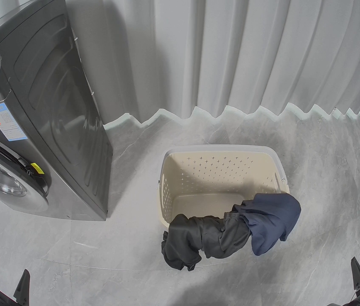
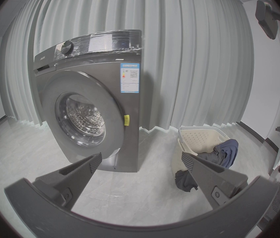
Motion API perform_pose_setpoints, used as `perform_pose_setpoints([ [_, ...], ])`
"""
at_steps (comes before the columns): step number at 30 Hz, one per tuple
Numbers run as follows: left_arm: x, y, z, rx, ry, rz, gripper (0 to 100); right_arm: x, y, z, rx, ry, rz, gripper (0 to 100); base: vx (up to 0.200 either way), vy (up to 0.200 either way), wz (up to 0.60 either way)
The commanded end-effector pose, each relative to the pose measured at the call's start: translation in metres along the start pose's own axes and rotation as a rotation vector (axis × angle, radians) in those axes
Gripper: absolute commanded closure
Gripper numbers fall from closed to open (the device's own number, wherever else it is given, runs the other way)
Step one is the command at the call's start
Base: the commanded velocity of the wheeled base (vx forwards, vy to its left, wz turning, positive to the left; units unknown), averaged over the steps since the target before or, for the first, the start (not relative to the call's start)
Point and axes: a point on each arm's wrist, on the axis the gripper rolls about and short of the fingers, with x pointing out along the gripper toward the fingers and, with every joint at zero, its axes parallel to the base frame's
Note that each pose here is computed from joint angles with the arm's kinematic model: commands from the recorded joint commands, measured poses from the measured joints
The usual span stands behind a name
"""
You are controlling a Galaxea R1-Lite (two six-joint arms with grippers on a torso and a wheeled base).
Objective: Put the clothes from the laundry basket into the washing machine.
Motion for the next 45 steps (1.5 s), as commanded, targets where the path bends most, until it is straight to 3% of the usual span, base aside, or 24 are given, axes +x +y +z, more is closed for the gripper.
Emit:
perform_pose_setpoints([
  [1, -0.0002, 0.0002, -0.0045, -0.001, -0.002, 0.0, 0, 0.0, 0.0, -0.0053, -0.001, 0.0, 0.001, 0, 0.0, 0.2, 0.0],
  [41, -0.0002, 0.0002, -0.0045, -0.001, -0.002, 0.0, 0, 0.0, 0.0, -0.0053, 0.001, 0.0, 0.001, 0, 0.0, 0.2, 0.0],
  [45, -0.0002, 0.0002, -0.0045, -0.001, -0.002, 0.0, 0, 0.0, 0.0, -0.0053, -0.001, 0.0, 0.001, 0, 0.0, 0.0, 0.0],
])
